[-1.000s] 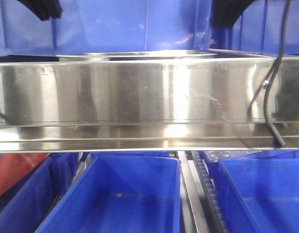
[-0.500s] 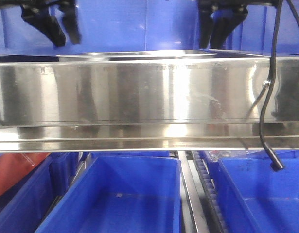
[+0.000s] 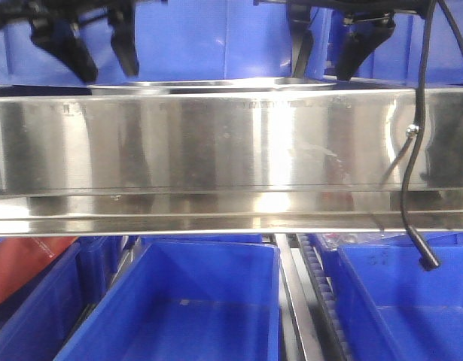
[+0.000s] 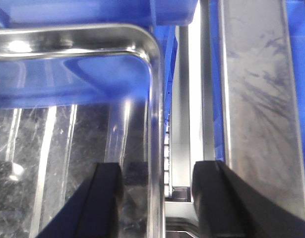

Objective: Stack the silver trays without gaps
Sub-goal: 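Lower both grippers onto opposite rims of the silver tray, then close both grippers on the tray rims and lift the tray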

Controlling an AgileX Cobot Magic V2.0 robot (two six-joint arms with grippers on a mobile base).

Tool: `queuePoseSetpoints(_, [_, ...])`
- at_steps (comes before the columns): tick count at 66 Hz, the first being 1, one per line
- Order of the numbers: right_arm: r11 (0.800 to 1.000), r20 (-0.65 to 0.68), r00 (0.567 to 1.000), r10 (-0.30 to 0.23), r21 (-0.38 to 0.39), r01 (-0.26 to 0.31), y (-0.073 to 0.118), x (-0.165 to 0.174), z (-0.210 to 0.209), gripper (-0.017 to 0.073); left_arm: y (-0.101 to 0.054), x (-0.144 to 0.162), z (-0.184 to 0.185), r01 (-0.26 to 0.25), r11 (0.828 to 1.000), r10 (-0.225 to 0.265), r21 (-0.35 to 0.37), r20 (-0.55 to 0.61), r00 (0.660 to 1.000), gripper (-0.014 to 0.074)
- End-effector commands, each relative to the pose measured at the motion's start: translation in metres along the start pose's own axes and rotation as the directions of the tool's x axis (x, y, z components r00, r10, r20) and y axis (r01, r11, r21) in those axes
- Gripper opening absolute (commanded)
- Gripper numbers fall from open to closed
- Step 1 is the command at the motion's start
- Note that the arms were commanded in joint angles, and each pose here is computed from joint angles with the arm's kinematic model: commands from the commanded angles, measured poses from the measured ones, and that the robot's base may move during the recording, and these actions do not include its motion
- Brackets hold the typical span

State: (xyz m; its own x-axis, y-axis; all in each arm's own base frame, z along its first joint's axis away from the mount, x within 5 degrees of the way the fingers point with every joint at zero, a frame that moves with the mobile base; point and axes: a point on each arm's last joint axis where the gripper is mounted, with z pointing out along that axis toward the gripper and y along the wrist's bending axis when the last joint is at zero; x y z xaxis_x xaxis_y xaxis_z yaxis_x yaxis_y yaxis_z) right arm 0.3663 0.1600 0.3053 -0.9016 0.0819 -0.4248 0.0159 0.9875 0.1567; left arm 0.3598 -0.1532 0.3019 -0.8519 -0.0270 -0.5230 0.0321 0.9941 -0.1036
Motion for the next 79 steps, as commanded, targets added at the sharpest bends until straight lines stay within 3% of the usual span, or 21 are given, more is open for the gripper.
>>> queuePoseSetpoints(1, [1.000,0.026,1.000,-0.004,-0.007,0.004,0.002,-0.003,0.001,0.0235,-0.003,-0.001,0.006,-0.007,1.000,0.007,0.000,0.003,1.000,0.0233])
queuePoseSetpoints(67, [1.000,-0.030,1.000,0.000,0.009,0.000,0.003,-0.001,0.024,0.0234,-0.001,0.003,0.020,-0.030,0.999,0.028,-0.038,-0.034,0.999,0.0232])
queuePoseSetpoints(79, [1.000,-0.030,1.000,0.000,0.009,0.000,0.003,-0.001,0.024,0.0234,-0.001,0.003,0.020,-0.030,0.999,0.028,-0.037,-0.032,0.999,0.0174])
